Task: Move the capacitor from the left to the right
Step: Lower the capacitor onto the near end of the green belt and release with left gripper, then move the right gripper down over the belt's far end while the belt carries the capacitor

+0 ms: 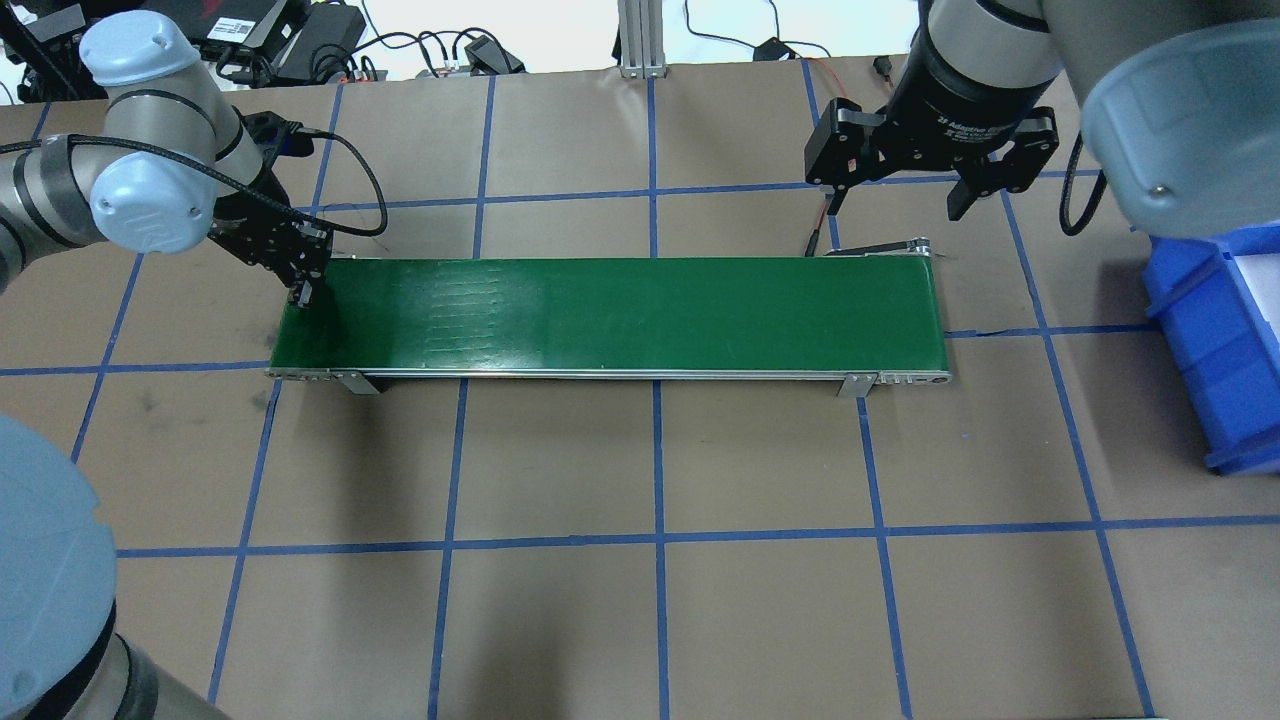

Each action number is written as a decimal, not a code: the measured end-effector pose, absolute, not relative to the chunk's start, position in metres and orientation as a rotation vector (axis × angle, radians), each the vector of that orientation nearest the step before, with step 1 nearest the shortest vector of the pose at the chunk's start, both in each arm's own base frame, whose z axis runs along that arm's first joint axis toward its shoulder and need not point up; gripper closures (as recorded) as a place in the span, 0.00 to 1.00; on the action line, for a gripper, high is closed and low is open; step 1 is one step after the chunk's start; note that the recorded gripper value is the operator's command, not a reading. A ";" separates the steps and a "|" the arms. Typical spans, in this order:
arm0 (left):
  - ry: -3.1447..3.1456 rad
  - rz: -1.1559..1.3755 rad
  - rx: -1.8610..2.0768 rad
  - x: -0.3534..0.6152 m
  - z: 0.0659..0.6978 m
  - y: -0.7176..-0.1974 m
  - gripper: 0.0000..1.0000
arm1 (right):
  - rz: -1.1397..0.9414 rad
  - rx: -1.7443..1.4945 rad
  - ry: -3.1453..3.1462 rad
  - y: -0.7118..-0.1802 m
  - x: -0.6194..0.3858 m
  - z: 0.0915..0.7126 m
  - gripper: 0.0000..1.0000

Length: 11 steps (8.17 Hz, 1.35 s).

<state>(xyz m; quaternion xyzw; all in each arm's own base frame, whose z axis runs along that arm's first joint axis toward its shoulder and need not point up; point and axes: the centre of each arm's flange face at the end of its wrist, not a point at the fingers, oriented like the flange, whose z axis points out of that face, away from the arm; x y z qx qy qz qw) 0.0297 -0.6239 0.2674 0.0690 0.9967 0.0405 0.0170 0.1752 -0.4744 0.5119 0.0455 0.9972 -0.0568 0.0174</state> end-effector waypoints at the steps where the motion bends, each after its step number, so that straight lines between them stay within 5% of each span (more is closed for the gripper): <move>1: 3.112 0.212 0.139 0.030 0.263 -0.617 1.00 | -0.176 0.141 3.099 -0.474 0.175 0.512 0.00; 2: 3.117 0.263 0.088 0.030 0.259 -0.614 0.08 | -0.176 0.142 3.099 -0.474 0.175 0.512 0.00; 3: 3.120 0.285 0.062 0.030 0.258 -0.612 0.00 | -0.176 0.142 3.099 -0.475 0.175 0.512 0.00; 6: 3.119 0.289 0.100 0.006 0.278 -0.607 0.00 | -0.177 0.142 3.099 -0.475 0.175 0.511 0.00; 11: 3.198 -0.107 0.099 -0.062 0.430 -0.551 0.00 | -0.126 0.155 3.112 -0.486 0.172 0.491 0.00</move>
